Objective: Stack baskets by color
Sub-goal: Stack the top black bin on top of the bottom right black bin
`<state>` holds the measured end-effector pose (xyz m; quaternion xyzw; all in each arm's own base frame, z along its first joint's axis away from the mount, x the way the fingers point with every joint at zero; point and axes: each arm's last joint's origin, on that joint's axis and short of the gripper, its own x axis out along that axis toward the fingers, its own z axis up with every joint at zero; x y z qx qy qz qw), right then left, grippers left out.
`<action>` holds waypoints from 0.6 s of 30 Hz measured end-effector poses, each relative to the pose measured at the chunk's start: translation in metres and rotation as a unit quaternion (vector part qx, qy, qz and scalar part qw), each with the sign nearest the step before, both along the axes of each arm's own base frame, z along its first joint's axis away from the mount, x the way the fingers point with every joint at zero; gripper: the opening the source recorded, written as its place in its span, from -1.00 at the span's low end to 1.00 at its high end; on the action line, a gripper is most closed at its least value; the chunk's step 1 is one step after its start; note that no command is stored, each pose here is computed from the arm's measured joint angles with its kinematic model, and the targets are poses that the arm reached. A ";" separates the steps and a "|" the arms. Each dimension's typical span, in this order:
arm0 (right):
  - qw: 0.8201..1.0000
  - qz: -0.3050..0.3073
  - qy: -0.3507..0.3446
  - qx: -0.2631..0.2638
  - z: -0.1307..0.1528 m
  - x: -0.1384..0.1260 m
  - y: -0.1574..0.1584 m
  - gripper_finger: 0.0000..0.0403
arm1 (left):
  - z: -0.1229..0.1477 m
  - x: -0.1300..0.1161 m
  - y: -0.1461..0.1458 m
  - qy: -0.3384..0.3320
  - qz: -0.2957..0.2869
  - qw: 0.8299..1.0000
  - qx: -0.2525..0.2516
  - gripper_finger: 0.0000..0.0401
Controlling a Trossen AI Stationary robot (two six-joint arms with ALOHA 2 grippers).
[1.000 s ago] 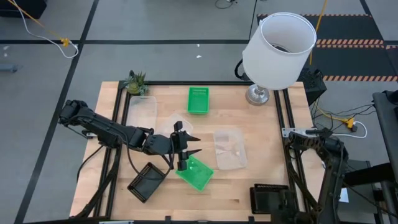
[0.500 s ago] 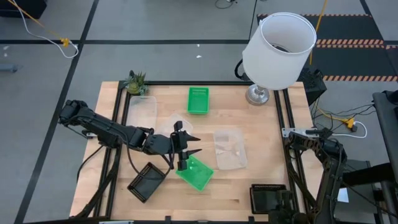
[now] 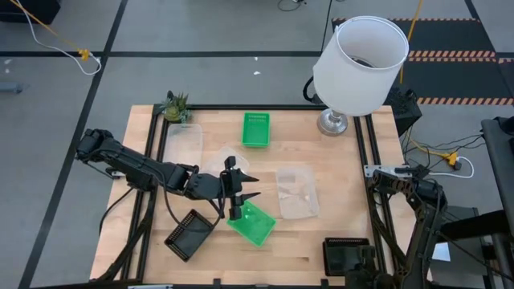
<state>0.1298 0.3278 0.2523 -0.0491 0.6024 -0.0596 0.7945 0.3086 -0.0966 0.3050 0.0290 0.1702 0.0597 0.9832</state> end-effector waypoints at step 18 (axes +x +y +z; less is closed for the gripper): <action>1.000 -0.005 0.000 -0.002 -0.002 0.002 -0.001 -0.87 | 0.000 0.000 0.000 0.000 0.000 1.000 0.000 -0.07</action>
